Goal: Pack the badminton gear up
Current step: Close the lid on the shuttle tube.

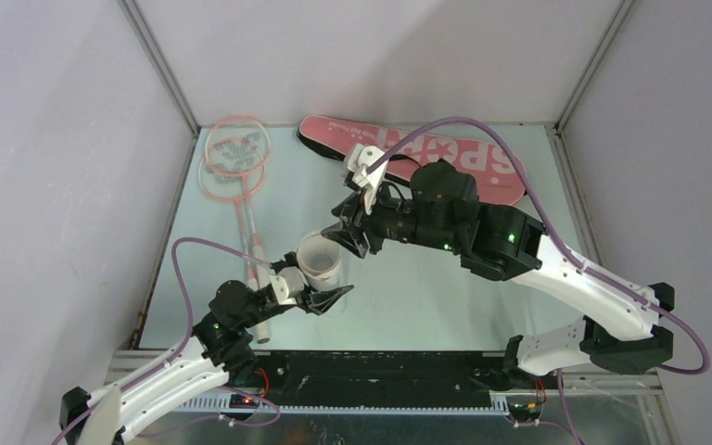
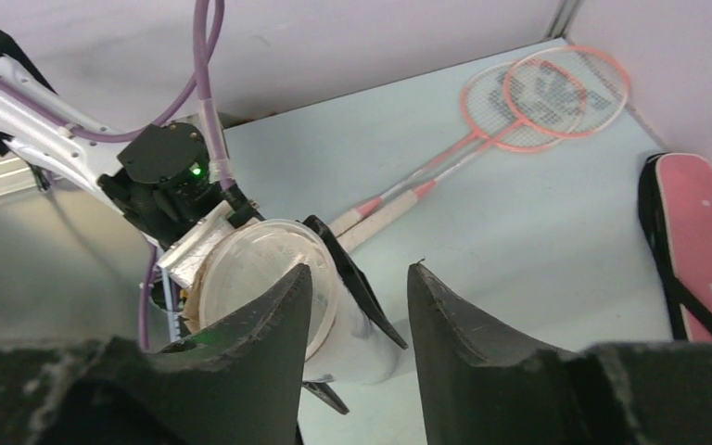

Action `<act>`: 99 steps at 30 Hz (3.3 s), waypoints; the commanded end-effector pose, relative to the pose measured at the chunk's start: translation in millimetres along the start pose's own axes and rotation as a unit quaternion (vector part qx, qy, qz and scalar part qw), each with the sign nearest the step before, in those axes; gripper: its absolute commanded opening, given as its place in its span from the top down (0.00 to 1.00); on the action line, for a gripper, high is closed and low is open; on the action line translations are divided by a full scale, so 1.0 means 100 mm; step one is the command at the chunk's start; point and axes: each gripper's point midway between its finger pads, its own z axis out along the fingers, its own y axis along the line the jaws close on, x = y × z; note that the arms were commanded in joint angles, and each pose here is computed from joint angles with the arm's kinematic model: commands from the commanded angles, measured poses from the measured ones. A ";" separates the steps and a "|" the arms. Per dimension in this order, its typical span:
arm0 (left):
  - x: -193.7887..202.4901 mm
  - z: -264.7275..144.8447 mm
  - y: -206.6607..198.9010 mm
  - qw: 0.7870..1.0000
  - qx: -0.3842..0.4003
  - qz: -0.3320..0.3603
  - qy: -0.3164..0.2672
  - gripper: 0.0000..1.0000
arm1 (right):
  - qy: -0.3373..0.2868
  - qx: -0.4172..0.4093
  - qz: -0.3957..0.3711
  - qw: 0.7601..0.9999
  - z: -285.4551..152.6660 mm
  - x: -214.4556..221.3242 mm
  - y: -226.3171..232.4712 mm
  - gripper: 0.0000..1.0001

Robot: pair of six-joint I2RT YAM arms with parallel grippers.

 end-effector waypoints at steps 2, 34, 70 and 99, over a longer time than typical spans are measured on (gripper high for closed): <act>0.09 0.01 0.01 1.000 -0.001 0.002 0.014 0.36 | -0.076 -0.026 0.008 0.997 -0.50 -0.46 0.12 0.63; 0.12 0.06 0.08 0.999 -0.019 -0.011 0.031 0.37 | 0.016 0.009 -0.033 0.999 0.11 0.04 0.16 0.68; 0.15 0.06 0.03 0.999 -0.003 -0.010 0.036 0.38 | 0.007 0.083 -0.114 0.990 0.08 -0.14 -0.03 0.45; 0.16 0.06 0.06 0.999 -0.013 -0.012 0.038 0.39 | 0.133 0.002 -0.136 0.982 0.15 0.53 0.17 0.97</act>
